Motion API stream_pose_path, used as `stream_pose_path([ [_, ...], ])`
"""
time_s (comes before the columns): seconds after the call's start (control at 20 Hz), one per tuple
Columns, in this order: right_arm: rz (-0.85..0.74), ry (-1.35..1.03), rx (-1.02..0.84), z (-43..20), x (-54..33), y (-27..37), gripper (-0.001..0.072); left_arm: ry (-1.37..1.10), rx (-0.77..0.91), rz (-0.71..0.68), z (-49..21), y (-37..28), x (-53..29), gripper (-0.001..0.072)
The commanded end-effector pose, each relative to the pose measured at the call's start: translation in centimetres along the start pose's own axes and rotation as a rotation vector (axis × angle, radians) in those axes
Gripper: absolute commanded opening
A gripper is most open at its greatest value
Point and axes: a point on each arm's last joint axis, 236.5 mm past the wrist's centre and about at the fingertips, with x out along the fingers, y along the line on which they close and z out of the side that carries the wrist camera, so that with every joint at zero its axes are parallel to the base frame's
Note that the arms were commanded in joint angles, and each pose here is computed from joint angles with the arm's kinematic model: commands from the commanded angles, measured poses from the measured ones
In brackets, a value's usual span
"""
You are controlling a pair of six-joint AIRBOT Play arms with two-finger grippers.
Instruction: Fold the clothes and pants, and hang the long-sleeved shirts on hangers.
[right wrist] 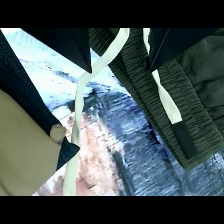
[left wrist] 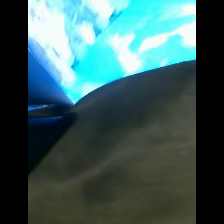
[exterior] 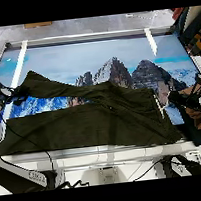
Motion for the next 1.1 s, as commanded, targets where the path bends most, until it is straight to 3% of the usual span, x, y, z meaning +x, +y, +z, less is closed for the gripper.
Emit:
stream_pose_path([
  [0.0,0.003,0.000,0.003,0.0,0.0,0.1,0.0382,-0.018,0.024,-0.026,-0.8,-1.8,1.1,0.0050],
  [0.3,0.001,-0.004,0.000,0.1,0.0,0.1,0.0382,-0.084,0.082,-0.077,0.7,-4.8,-1.3,0.0022],
  [0.65,0.003,-0.002,-0.001,0.1,-0.1,0.1,0.0382,-0.108,0.499,-0.146,1.4,-10.0,-15.6,0.0021],
  [0.9,0.003,0.002,-0.001,0.0,-0.1,0.1,0.0382,-0.094,0.645,-0.096,-0.7,-9.5,-26.3,0.0020],
  [1.05,0.002,0.000,-0.001,0.0,-0.1,0.1,0.0382,-0.149,0.692,-0.016,0.4,-8.1,-28.6,0.0020],
])
